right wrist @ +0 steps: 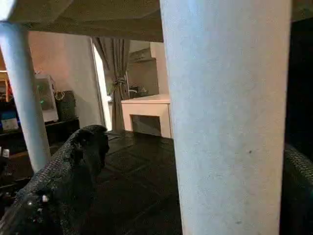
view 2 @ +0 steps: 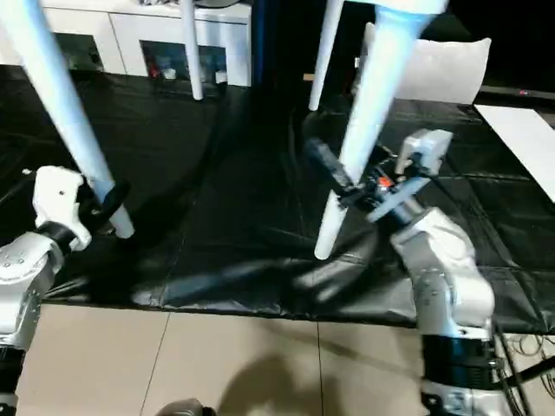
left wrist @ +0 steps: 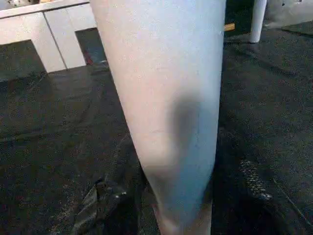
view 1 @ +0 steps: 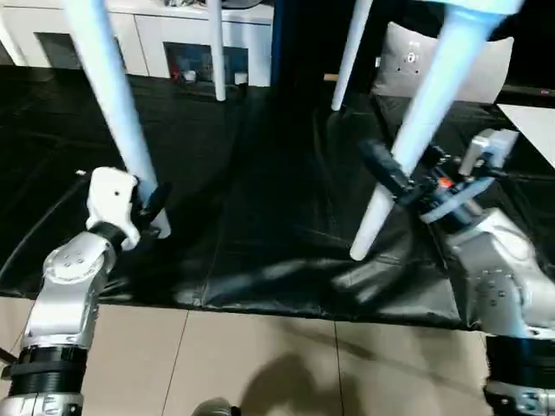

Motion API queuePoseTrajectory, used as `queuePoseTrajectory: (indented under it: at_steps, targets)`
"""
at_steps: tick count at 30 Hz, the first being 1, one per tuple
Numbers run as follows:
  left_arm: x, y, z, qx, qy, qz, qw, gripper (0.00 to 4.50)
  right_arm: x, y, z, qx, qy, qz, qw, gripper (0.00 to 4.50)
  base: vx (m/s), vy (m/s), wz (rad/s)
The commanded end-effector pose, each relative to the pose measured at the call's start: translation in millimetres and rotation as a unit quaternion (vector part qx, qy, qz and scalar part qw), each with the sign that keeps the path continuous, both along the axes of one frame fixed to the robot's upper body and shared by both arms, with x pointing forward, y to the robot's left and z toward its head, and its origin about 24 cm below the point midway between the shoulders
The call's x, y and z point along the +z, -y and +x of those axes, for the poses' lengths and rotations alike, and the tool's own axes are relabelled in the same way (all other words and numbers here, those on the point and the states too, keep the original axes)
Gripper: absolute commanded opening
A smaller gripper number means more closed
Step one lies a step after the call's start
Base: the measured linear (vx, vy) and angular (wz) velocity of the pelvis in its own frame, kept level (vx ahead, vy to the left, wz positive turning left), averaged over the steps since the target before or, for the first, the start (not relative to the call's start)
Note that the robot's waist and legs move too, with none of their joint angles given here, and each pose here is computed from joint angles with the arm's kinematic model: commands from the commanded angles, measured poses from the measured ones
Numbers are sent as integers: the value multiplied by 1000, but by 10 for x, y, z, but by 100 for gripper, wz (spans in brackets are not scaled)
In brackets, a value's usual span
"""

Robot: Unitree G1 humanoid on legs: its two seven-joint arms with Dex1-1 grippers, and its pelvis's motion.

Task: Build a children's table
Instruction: Flip table

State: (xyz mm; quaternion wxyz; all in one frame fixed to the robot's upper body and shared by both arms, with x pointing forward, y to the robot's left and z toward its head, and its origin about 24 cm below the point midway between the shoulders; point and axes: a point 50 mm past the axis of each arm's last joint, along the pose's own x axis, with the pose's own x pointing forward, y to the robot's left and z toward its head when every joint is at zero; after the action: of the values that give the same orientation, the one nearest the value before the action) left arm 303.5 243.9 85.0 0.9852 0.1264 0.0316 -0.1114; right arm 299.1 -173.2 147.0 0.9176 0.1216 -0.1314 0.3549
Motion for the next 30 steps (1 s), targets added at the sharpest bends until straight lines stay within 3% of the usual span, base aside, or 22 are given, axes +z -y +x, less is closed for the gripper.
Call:
queuePoseTrajectory:
  at_steps: [1,2,5,7,9,13,19,21,22,23,30]
  targets:
    - [-139,84,-50,-45,-33,70,996,152,-85,-156,-2,31,-16,-14,999,450,0,0,0]
    - [-153,74,-63,-45,-36,66,996,152,-112,-151,2,28,-20,-16,999,450,0,0,0]
    - [-186,-13,-111,-29,-33,45,998,227,-222,-108,-9,8,-37,-23,999,450,0,0,0]
    - [-168,-38,-126,-23,-27,24,999,239,-253,-95,-33,6,-40,-25,999,450,0,0,0]
    - [-92,-16,-182,-30,2,-40,999,262,-326,-58,-101,-9,-47,-22,999,450,0,0,0]
    - [-81,77,-486,-62,22,-122,990,291,-435,15,-377,-37,-62,-11,997,450,0,0,0]
    - [-28,129,-840,-31,39,-159,986,291,-532,176,-695,-78,-97,-8,992,450,0,0,0]
    - [-27,141,-888,-28,37,-160,986,291,-539,186,-739,-82,-100,-7,992,450,0,0,0]
    - [-37,246,-1044,-17,25,-162,986,291,-520,193,-921,-91,-110,-11,990,450,0,0,0]
    - [-39,283,-1088,-15,21,-162,986,291,-507,188,-978,-92,-113,-12,989,450,0,0,0]
    - [-87,490,-1215,2,9,-169,985,291,-504,109,-1170,-104,-135,-24,985,450,0,0,0]
